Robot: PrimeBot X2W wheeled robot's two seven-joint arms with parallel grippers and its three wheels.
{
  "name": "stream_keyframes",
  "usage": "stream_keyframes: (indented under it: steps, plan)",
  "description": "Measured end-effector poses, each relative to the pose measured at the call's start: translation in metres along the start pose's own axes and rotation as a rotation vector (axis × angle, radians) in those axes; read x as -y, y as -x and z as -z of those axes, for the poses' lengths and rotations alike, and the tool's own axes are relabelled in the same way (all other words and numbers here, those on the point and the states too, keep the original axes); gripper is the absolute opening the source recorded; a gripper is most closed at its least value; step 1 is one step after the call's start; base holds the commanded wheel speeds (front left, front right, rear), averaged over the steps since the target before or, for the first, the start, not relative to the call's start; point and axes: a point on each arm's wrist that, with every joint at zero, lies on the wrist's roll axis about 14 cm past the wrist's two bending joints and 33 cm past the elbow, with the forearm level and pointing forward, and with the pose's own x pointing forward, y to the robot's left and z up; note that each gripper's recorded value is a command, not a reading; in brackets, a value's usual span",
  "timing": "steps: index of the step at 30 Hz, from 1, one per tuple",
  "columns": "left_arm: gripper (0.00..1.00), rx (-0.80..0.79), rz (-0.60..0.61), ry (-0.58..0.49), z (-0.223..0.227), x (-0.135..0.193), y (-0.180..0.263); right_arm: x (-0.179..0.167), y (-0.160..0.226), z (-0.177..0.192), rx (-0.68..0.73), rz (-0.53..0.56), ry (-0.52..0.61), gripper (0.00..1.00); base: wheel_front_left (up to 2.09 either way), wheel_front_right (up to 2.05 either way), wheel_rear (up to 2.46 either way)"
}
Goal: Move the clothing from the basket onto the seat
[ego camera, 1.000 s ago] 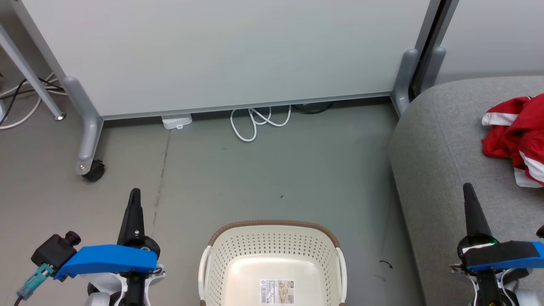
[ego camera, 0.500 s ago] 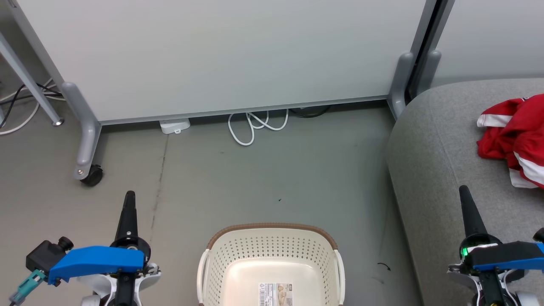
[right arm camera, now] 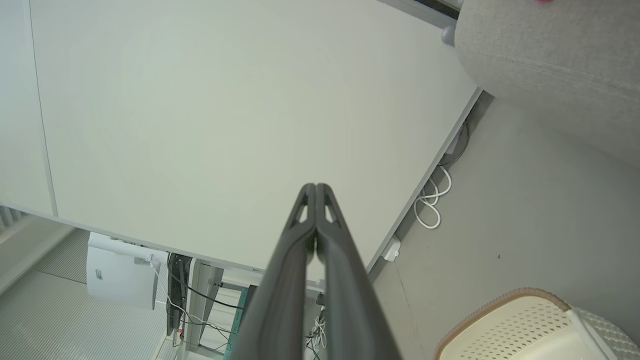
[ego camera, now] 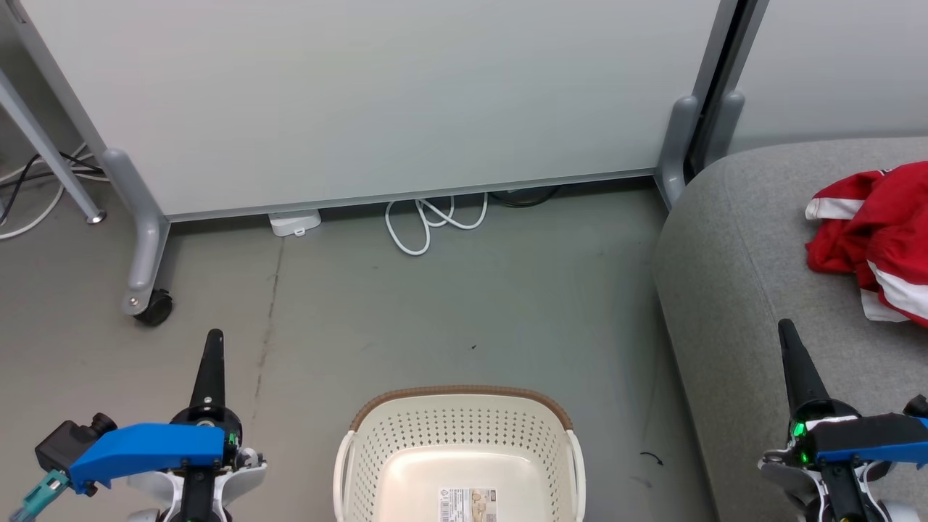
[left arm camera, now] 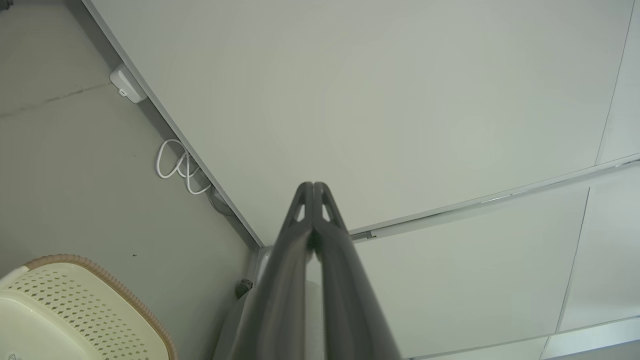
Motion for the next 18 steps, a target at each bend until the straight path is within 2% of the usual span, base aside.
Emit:
stream_keyframes:
  steps: [18]
  plan:
    - [0.00,0.001,0.016,0.149,-0.0046,0.0044,0.0010,-0.0037,0.0040,-0.0012,-0.006,-0.015,-0.152,0.00,0.00,0.00,0.00]
